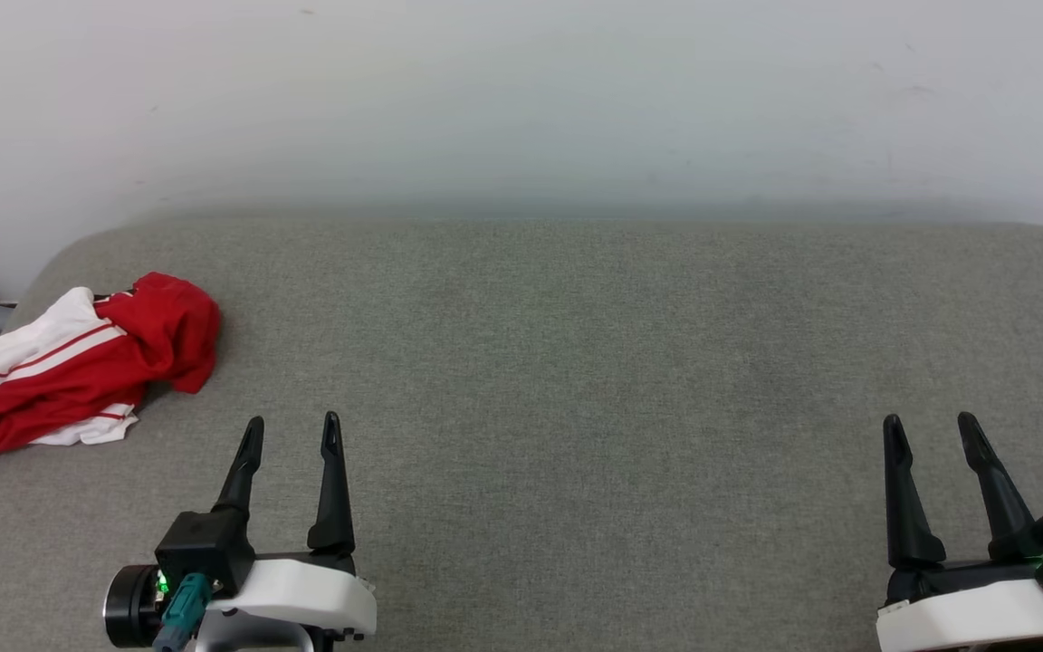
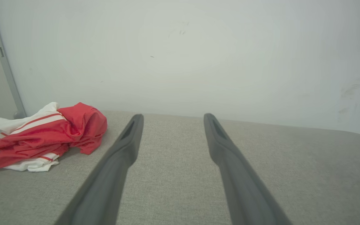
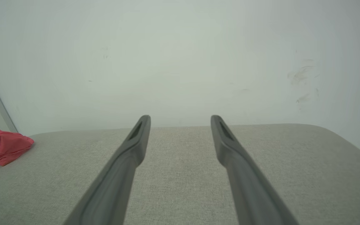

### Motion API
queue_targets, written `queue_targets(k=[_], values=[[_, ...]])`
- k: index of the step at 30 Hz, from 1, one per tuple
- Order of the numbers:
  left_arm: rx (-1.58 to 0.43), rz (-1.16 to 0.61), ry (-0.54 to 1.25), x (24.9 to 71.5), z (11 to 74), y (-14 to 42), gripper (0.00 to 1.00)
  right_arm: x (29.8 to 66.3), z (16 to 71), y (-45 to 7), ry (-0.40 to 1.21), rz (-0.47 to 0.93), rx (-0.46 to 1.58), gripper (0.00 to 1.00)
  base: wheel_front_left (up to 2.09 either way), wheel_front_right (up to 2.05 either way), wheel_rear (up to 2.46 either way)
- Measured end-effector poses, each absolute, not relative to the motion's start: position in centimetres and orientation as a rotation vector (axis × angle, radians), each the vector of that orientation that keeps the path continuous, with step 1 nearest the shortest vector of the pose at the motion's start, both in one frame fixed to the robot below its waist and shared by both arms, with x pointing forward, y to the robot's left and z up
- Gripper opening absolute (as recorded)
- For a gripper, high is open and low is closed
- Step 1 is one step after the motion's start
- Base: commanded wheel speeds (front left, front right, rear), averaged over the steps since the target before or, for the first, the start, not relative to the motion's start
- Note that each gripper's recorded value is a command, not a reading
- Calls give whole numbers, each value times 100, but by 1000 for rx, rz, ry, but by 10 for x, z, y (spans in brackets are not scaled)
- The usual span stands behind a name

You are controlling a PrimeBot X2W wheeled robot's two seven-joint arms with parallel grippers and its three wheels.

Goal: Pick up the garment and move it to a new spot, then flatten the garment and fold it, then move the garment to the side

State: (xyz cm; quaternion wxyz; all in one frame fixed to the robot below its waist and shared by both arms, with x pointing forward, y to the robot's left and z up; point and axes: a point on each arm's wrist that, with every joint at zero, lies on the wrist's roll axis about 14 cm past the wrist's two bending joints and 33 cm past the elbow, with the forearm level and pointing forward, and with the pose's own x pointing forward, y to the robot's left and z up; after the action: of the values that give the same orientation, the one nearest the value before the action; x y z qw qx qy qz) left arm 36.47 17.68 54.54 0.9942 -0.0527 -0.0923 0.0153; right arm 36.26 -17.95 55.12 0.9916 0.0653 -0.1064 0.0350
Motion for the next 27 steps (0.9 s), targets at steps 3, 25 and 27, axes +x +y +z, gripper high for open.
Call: queue_targets(k=[3, 25, 27], values=[[-96, 29, -191, 364, 546, 177, 100, 363, 552, -178, -219, 76, 121, 100, 0, 0, 0], [-117, 25, -163, 361, 532, 181, 100, 359, 544, -177, -206, 75, 134, 100, 0, 0, 0], [-120, 26, -159, 361, 531, 181, 100, 359, 543, -177, -203, 74, 137, 100, 0, 0, 0]])
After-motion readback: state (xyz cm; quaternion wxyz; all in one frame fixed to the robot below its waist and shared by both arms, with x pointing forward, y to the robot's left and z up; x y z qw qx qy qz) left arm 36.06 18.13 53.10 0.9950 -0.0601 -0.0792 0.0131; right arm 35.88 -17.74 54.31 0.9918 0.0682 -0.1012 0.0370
